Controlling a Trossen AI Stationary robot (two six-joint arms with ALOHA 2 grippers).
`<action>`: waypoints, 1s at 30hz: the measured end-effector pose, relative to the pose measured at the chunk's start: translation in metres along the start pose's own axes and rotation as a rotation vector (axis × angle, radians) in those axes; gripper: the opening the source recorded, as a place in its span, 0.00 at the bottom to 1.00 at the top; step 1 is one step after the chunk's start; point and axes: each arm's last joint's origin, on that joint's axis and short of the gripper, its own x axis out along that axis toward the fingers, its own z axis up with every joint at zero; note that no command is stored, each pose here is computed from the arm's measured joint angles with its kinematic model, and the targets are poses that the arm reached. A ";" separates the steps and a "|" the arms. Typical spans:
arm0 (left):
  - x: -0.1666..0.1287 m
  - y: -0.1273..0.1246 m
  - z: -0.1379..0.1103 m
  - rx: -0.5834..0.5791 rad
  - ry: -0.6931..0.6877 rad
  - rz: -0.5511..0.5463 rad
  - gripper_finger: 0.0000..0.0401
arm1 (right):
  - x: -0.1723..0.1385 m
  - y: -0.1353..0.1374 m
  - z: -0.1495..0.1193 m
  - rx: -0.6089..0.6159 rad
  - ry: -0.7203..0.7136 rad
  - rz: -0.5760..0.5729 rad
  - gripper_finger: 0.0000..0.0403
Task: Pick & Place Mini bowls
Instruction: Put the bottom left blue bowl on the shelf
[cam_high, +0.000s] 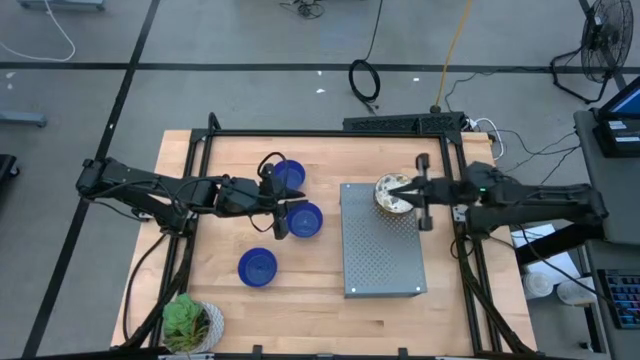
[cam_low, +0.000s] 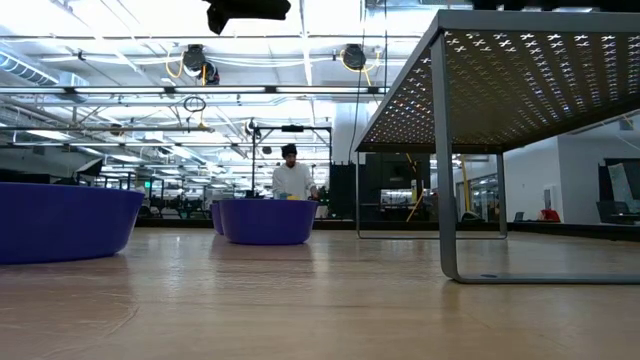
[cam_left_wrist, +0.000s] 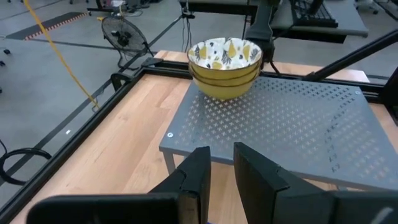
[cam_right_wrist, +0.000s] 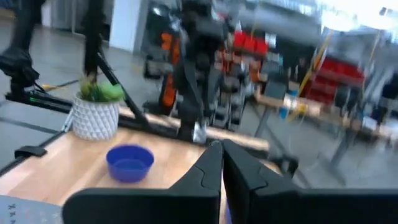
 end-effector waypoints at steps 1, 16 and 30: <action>0.000 0.000 0.000 0.000 0.001 0.000 0.19 | -0.005 0.002 0.005 -0.024 -0.030 0.009 0.00; -0.004 -0.008 -0.029 -0.121 0.348 -0.255 0.19 | -0.047 0.018 -0.007 -0.178 -0.131 0.065 0.00; -0.025 -0.037 -0.094 -0.497 0.950 0.155 0.19 | -0.042 0.021 -0.018 -0.228 -0.076 0.079 0.00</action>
